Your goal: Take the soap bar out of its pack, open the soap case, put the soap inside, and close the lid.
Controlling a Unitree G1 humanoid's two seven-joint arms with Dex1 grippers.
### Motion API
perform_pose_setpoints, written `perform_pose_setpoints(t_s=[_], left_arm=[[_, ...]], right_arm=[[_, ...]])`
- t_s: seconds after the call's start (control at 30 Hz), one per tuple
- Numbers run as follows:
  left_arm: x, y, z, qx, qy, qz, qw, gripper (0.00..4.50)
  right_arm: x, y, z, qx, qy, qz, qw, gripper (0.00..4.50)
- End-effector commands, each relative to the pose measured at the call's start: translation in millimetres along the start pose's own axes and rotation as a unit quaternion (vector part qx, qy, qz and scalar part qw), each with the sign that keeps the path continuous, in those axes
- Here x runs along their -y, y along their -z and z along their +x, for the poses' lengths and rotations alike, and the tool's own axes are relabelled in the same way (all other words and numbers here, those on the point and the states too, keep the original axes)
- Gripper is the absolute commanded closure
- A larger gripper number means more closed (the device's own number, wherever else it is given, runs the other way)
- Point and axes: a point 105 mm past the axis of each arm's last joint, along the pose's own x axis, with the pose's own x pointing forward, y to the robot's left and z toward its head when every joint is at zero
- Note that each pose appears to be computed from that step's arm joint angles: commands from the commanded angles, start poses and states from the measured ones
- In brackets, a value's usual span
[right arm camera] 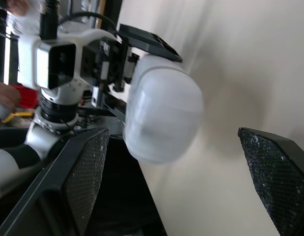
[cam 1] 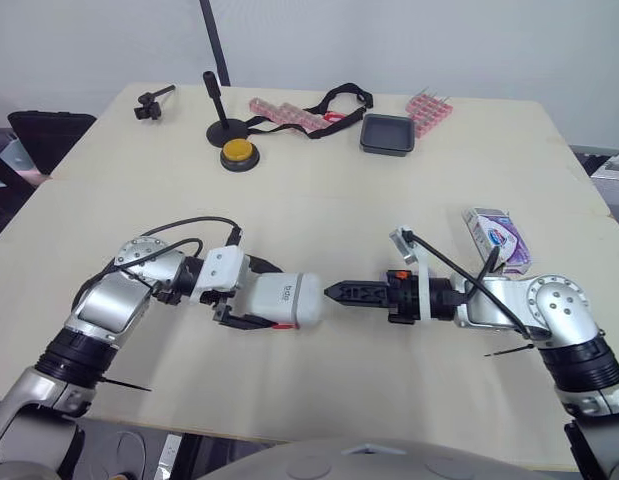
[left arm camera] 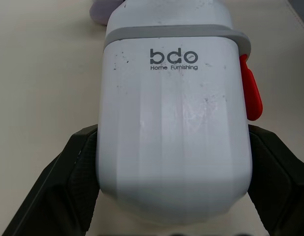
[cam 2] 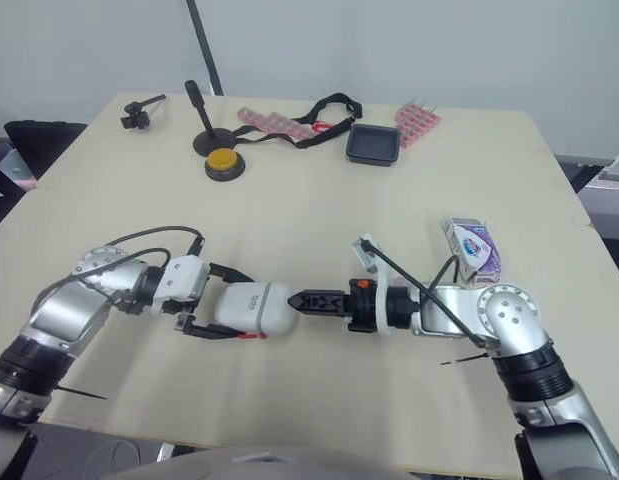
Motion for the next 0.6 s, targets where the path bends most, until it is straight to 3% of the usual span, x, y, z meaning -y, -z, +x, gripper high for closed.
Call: perform_pose_setpoints(t_s=[0.03,0.43,0.47,0.53,0.6], left_arm=[[-4,-8,-1,0.005,-0.015,0.018,1.000,1.02],[-12,-14,5,0.016,-0.027,0.023,0.999,1.02],[-12,-14,5,0.017,-0.027,0.023,0.999,1.02],[-13,-14,6,0.017,-0.027,0.025,0.999,1.02],[-14,-14,6,0.016,-0.028,0.027,0.999,1.02]], right_arm=[[-9,-2,6,0.000,-0.023,0.005,1.000,0.00],[-5,-5,12,-0.014,-0.027,0.020,0.999,0.00],[-5,-5,11,-0.015,-0.026,0.019,0.999,0.42],[-5,-5,12,-0.018,-0.026,0.019,0.999,0.74],[-4,-5,11,-0.021,-0.026,0.019,0.999,1.40]])
